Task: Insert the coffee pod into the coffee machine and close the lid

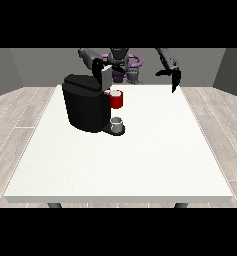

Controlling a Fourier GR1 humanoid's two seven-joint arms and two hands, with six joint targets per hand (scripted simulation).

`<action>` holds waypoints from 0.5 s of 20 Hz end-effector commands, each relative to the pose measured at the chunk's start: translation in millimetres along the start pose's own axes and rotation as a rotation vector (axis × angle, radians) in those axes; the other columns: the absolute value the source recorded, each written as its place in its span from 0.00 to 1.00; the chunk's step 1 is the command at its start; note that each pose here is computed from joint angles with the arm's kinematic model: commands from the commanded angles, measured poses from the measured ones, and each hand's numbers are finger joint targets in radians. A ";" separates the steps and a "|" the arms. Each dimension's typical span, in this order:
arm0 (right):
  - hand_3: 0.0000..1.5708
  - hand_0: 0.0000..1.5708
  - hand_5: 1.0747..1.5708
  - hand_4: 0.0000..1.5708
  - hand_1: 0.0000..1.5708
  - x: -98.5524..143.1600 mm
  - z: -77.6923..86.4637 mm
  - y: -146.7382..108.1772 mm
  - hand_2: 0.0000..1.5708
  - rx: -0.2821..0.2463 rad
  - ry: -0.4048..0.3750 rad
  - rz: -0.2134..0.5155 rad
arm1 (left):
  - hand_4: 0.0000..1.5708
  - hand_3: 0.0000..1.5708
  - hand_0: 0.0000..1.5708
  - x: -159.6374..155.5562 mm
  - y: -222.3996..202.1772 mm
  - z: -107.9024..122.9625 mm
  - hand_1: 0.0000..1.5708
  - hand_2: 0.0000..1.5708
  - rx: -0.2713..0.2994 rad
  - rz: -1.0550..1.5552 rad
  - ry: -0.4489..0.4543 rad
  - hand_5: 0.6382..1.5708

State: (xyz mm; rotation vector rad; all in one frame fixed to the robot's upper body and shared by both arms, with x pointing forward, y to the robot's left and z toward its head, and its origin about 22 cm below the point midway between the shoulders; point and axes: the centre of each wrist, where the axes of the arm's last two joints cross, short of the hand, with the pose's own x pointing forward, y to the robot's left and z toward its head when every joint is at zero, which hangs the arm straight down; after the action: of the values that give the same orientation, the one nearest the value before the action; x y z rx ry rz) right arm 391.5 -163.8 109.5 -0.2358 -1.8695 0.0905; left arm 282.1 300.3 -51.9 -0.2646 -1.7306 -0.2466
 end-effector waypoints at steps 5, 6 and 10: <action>0.00 0.00 1.00 0.29 0.00 44.0 -19.0 19.6 0.00 0.118 -0.194 0.208 | 0.20 0.00 0.00 7.6 -12.3 -22.7 0.00 0.00 -0.081 -0.005 -0.001 1.00; 0.00 0.00 1.00 0.24 0.00 45.6 -12.5 31.2 0.00 0.139 -0.188 0.172 | 0.22 0.00 0.00 2.9 -5.5 -13.6 0.00 0.00 -0.071 0.006 0.003 1.00; 0.00 0.00 1.00 0.25 0.00 57.0 -13.7 59.2 0.00 0.163 -0.231 0.125 | 0.20 0.00 0.00 4.9 -14.8 -24.4 0.00 0.00 -0.064 -0.010 0.000 1.00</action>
State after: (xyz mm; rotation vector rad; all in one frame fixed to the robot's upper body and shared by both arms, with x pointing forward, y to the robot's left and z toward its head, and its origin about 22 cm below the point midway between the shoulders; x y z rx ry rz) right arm 395.5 -119.1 150.8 -0.2705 -2.0192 0.2911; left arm 297.8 289.8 -43.3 -0.3089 -1.7411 -0.2944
